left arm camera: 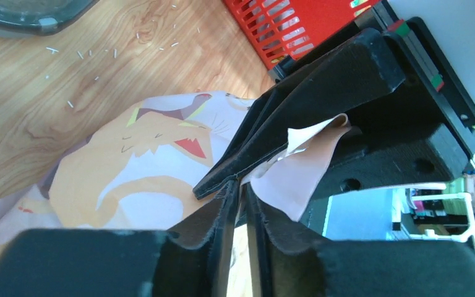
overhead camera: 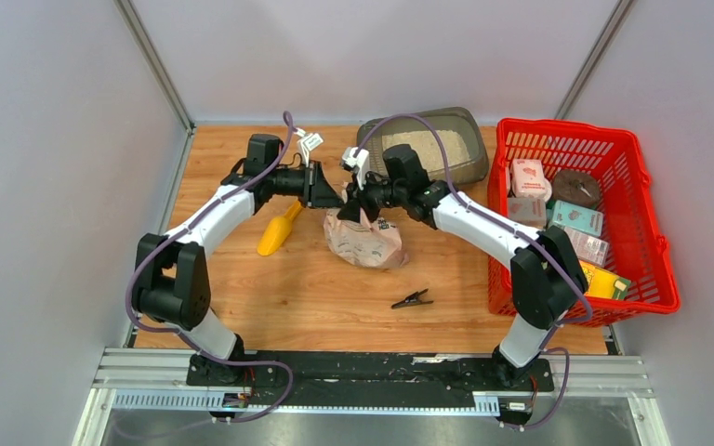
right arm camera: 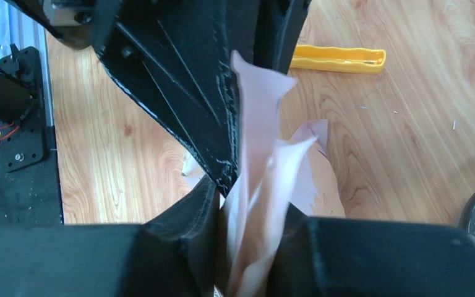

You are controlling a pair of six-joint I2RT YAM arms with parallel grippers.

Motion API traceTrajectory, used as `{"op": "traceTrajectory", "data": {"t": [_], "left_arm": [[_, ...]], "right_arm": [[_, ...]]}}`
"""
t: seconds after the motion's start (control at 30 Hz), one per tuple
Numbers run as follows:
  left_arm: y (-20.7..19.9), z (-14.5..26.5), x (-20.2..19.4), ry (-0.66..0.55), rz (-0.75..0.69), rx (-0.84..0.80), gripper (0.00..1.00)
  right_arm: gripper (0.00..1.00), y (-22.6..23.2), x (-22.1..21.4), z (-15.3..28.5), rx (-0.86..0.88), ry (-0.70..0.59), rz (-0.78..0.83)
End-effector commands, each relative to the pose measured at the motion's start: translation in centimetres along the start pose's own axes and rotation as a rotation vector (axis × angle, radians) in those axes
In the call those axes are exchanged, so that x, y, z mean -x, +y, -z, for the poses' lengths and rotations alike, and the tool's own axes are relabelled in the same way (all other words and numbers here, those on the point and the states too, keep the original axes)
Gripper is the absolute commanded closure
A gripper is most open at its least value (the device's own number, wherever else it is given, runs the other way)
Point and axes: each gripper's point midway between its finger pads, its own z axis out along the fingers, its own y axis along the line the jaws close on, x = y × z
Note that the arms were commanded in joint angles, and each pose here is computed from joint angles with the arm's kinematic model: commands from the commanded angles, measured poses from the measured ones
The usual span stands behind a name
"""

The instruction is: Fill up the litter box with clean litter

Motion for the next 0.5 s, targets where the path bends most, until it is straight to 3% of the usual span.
{"op": "traceTrajectory", "data": {"t": [0.0, 0.03, 0.1, 0.13, 0.27, 0.47], "left_arm": [[-5.5, 1.3, 3.6, -0.122, -0.248, -0.136, 0.65], [-5.2, 1.4, 3.2, -0.132, -0.258, -0.129, 0.5], [-6.0, 2.2, 3.8, -0.161, -0.341, -0.138, 0.31], [-5.8, 3.0, 4.1, -0.174, -0.367, -0.128, 0.28], [-6.0, 6.1, 3.2, -0.163, -0.532, -0.062, 0.27], [-5.9, 7.6, -5.1, 0.038, -0.849, -0.121, 0.27]], "right_arm": [[0.88, 1.6, 0.5, -1.0, 0.094, -0.01, 0.008], [0.91, 1.7, 0.4, -0.9, 0.102, -0.007, 0.013], [0.92, 1.9, 0.5, -0.4, 0.129, 0.002, 0.022], [0.92, 2.1, 0.4, -0.2, 0.143, 0.006, 0.021], [0.94, 2.9, 0.5, 1.1, 0.196, 0.023, 0.01], [0.94, 4.0, 1.0, 2.3, 0.27, 0.045, 0.011]]}}
